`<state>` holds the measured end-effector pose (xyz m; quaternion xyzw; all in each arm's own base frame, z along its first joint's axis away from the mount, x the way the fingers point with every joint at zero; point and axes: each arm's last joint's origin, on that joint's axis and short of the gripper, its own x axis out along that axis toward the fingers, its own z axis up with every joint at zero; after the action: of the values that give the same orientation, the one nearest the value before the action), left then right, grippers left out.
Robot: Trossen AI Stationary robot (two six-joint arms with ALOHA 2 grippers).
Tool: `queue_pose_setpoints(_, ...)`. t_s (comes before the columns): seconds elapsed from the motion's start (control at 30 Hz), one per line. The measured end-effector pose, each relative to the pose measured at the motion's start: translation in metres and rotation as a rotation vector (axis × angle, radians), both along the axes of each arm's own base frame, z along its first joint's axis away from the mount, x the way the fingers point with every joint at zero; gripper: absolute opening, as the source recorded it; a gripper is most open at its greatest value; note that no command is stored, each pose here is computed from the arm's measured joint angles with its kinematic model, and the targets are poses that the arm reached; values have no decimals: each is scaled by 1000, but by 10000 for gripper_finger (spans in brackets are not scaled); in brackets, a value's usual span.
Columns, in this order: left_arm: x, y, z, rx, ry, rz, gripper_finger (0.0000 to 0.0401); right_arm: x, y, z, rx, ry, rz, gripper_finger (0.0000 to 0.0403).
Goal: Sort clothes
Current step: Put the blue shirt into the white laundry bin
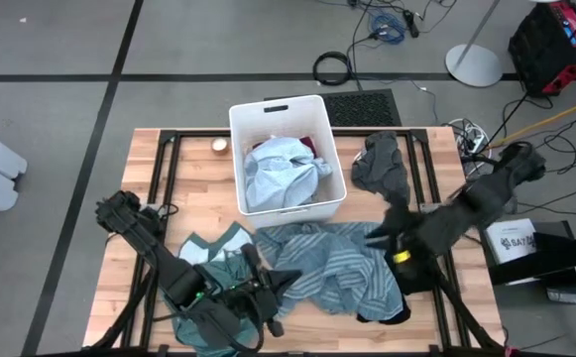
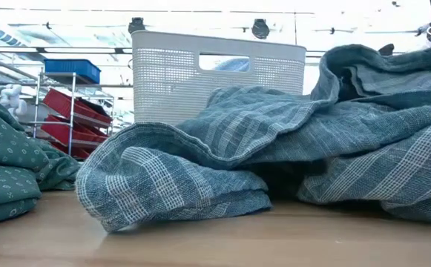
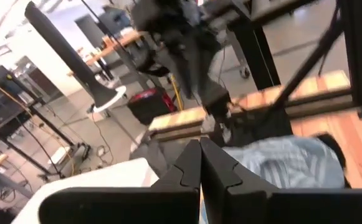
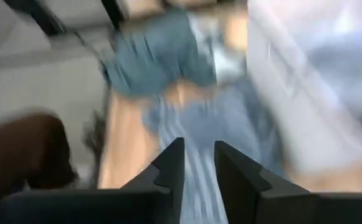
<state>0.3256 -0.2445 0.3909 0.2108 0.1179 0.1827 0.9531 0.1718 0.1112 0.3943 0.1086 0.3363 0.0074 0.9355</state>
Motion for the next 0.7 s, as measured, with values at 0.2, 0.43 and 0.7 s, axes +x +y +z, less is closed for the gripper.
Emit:
queue_pose_setpoints(0.2,2,7,-15,-71,81,-11,0,16,20,-82,-51,170,-25,111)
queue_pose_setpoints(0.43,10,12,-22,-91,126,-45,0,39,36,-126,-164,176,130,150)
queue_pose_setpoints(0.7,16,20,-23,-98,133,-36,4,63,52,-154,-347,211,218,169)
